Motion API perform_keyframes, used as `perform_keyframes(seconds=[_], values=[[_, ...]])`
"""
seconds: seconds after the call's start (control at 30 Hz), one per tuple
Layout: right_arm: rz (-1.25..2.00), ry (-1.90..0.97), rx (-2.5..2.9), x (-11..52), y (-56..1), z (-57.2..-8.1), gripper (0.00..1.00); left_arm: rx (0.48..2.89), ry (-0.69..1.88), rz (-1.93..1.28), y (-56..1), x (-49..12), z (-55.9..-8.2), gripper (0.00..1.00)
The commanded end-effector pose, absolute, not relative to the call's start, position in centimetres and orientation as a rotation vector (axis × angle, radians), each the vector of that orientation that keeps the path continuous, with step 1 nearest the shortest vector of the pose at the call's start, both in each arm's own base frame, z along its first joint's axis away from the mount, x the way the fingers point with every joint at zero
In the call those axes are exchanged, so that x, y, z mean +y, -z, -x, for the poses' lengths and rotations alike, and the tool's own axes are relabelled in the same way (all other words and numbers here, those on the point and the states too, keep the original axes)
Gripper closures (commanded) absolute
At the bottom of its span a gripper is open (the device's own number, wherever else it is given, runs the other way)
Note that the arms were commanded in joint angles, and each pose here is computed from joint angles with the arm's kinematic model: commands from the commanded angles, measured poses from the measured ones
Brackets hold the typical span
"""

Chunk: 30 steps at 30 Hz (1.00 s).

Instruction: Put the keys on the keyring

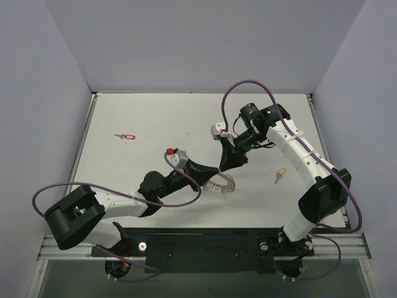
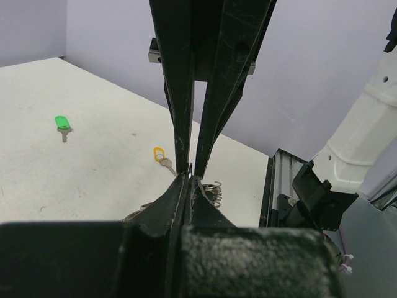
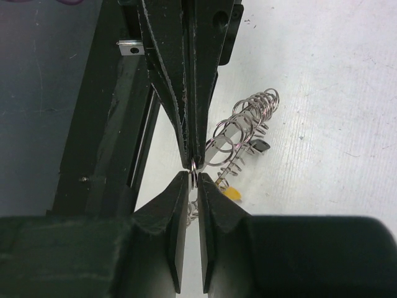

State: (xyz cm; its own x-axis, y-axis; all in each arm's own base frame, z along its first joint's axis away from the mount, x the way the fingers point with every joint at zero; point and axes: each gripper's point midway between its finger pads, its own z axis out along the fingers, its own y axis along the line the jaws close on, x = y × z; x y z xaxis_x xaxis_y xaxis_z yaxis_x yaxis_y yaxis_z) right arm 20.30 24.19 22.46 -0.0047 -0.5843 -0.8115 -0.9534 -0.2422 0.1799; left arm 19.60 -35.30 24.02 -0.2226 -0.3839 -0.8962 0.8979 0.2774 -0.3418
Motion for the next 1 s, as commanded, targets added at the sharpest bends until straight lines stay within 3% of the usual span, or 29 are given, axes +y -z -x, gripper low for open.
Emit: perform_keyframes(seconds=[0.0,0.17,0.2,0.67,0.7,0.73,0.8,0.97], values=[[1.844,-1.23,1.6,24.6,-22.2,-19.3,0.93,0.842,1.362,-0.447,-34.2,-32.5,-17.7,1.0],[1.851,-1.228,1.603,24.5,-22.0,-19.2,0.93,0.838,1.358,-0.444,-34.3,-32.4,-17.7,1.0],[1.854,-1.227,1.599,24.5,-21.9,-19.2,1.0,0.838,1.357,-0.443,-34.3,-32.4,-17.7,1.0],[1.824,-1.112,1.67,24.4,-23.2,-20.0,1.0,0.898,1.351,-0.382,-33.8,-32.3,-18.8,0.99],[1.767,-1.094,1.779,24.2,-22.8,-20.3,1.0,0.906,1.351,-0.377,-33.7,-32.3,-18.9,0.95],[1.744,-1.049,1.768,24.6,-22.6,-21.0,1.0,0.916,1.352,-0.368,-33.7,-32.3,-19.0,0.79],[1.684,-0.977,1.815,24.7,-22.2,-22.0,1.0,0.933,1.35,-0.349,-33.6,-32.0,-19.2,0.63],[1.547,-0.871,1.921,24.4,-22.0,-23.6,1.0,1.055,1.312,-0.327,-32.5,-31.5,-19.6,0.54]])
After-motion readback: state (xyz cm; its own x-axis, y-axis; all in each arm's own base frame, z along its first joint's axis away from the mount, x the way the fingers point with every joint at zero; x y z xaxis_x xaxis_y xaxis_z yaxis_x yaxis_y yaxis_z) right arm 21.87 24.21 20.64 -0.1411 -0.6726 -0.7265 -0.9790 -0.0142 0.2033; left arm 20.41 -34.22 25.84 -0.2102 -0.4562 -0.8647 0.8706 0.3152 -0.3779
